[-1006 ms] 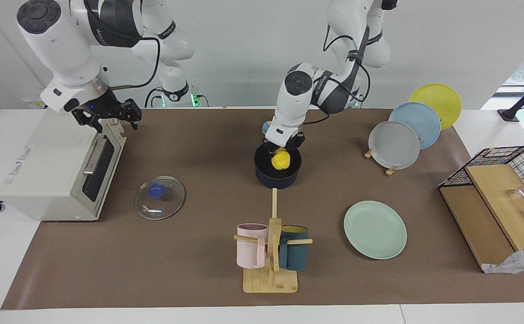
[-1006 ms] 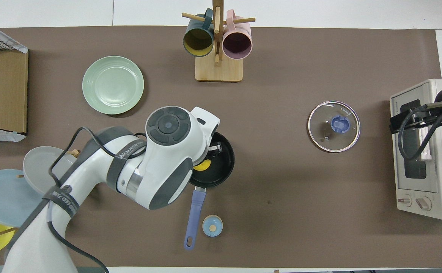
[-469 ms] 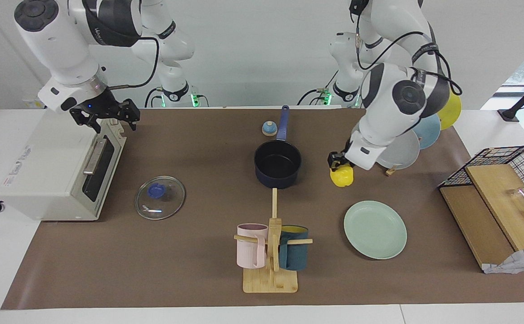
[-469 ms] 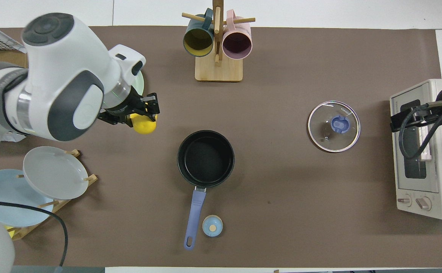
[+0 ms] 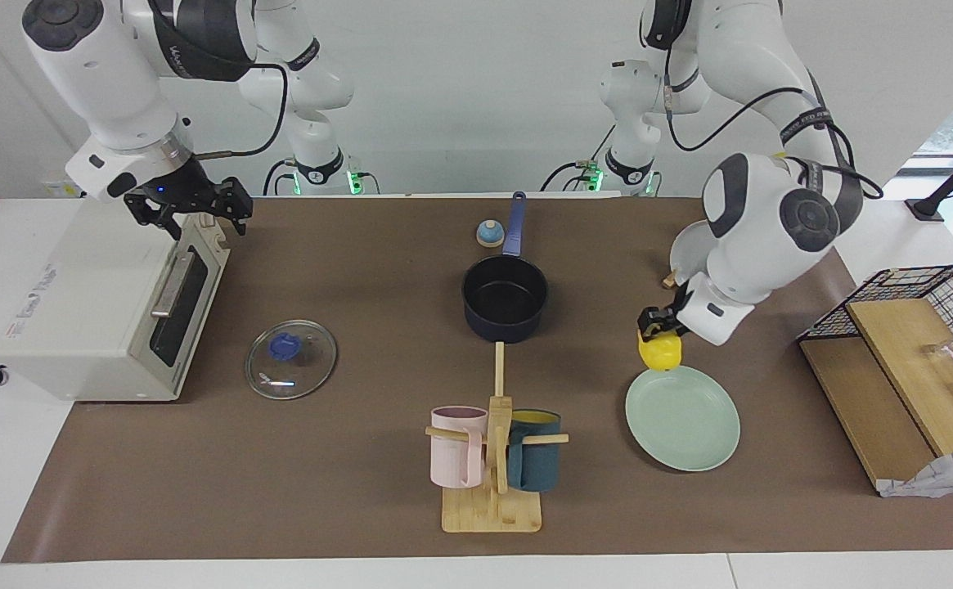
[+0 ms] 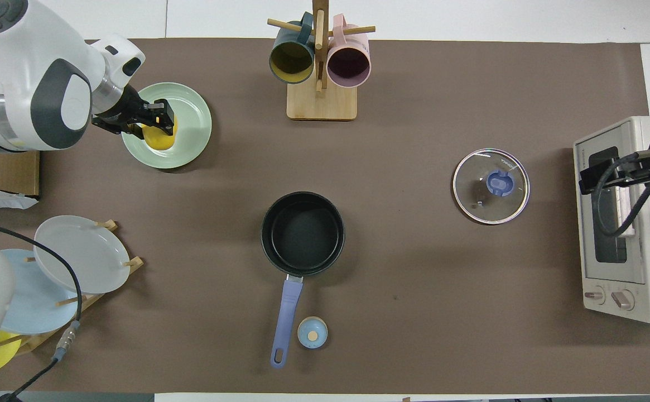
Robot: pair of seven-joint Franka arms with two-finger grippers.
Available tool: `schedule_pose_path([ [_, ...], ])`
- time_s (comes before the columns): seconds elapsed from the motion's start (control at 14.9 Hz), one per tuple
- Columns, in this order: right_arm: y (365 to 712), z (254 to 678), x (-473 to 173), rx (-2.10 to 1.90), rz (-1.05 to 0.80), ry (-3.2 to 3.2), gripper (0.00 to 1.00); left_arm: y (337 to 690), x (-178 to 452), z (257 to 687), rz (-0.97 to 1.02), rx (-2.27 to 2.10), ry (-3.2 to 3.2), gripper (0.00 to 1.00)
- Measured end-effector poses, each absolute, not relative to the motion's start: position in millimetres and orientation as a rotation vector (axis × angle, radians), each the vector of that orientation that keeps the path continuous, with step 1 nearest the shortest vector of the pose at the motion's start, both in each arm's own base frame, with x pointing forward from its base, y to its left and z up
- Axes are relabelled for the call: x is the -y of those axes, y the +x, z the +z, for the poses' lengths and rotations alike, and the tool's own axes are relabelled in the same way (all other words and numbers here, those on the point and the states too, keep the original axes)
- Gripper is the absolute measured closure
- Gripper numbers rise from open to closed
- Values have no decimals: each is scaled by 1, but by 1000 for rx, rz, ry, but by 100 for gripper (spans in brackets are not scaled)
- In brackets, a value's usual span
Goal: Transfer potato from pot to plate
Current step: 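Lower the potato onto the plate and open the left gripper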
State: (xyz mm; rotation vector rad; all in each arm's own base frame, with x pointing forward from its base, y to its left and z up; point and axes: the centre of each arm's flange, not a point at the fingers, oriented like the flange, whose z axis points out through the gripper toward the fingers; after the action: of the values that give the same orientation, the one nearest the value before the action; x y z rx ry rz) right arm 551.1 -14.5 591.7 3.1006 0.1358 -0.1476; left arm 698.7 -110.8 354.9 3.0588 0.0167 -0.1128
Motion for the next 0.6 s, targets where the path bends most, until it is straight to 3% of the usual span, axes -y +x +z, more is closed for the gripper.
schedule_pose_path([
  [0.13, 552, 593, 14, -137, -130, 3101, 0, 697, 113, 334, -115, -13, 3061, 41],
  [0.54, 550, 598, 10, -147, -116, 3100, 0, 689, 114, 335, -65, -5, 3061, 41],
  [0.6, 550, 598, 10, -147, -115, 3100, 0, 687, 114, 334, -64, 3, 3061, 35],
])
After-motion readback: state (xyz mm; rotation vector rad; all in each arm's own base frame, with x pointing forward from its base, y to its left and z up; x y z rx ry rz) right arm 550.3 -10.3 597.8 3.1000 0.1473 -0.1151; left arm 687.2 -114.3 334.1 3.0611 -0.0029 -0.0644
